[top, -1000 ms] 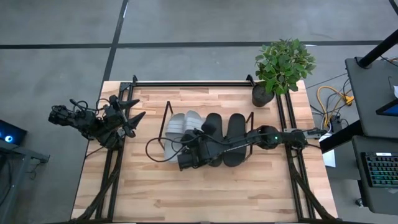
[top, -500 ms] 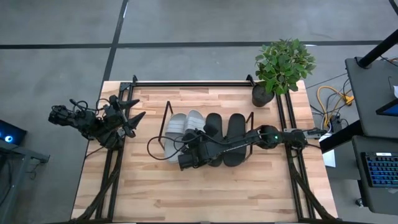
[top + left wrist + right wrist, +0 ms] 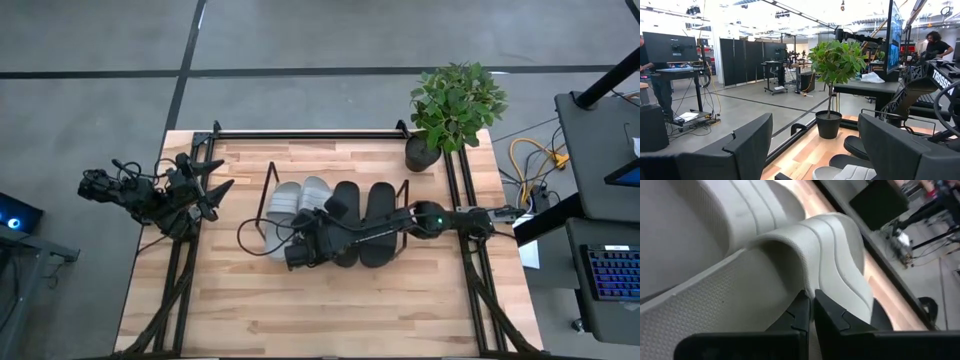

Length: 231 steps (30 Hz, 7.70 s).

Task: Pick and place slides into the shelf
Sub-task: Put the gray slides on the shelf

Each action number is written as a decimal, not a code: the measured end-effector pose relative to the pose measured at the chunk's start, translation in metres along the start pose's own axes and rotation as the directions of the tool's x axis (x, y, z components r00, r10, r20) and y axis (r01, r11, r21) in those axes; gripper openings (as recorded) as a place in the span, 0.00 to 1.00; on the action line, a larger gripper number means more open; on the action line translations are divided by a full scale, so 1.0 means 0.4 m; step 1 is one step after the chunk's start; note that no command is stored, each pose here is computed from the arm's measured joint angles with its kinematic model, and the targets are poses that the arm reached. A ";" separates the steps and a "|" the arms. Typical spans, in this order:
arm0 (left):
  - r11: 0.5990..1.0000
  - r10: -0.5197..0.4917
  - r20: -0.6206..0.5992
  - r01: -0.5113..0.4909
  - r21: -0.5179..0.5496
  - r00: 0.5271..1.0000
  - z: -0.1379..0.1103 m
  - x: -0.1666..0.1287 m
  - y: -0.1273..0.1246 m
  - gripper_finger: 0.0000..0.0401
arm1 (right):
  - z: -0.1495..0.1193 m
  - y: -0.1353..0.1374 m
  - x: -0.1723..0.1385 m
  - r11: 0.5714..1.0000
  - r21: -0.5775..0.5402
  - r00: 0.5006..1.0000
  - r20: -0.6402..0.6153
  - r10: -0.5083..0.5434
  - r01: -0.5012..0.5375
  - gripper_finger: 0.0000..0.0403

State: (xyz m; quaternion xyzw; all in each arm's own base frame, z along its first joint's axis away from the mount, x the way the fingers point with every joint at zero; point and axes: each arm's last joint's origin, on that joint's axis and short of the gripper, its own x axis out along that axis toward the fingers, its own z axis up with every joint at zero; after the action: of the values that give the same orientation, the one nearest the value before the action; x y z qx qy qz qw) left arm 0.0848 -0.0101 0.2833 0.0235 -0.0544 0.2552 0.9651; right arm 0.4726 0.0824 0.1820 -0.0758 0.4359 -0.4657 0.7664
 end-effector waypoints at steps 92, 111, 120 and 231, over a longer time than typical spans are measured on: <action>1.000 -0.001 -0.002 0.001 0.004 1.000 -0.002 0.000 -0.001 0.70 | 0.214 -0.252 0.004 0.721 -0.099 0.723 -0.207 0.659 -0.685 0.02; 1.000 -0.001 -0.002 0.001 0.004 1.000 -0.002 0.000 -0.001 0.70 | 0.159 -0.203 0.075 0.705 -0.076 0.694 -0.278 0.664 -0.705 0.02; 1.000 0.000 -0.002 0.000 0.003 1.000 -0.002 0.000 0.000 0.70 | 0.130 -0.188 0.108 0.705 -0.059 0.682 -0.319 0.658 -0.707 0.02; 1.000 -0.001 -0.002 0.001 0.011 1.000 -0.002 0.000 -0.001 0.70 | 0.172 -0.323 0.289 0.775 -0.038 0.753 -0.272 0.599 -0.630 0.02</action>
State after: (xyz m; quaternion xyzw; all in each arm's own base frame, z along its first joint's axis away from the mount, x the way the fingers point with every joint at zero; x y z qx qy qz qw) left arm 0.0850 -0.0102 0.2825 0.0284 -0.0519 0.2551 0.9651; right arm 0.4612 -0.0994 0.2224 0.0812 0.5562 -0.1645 0.8106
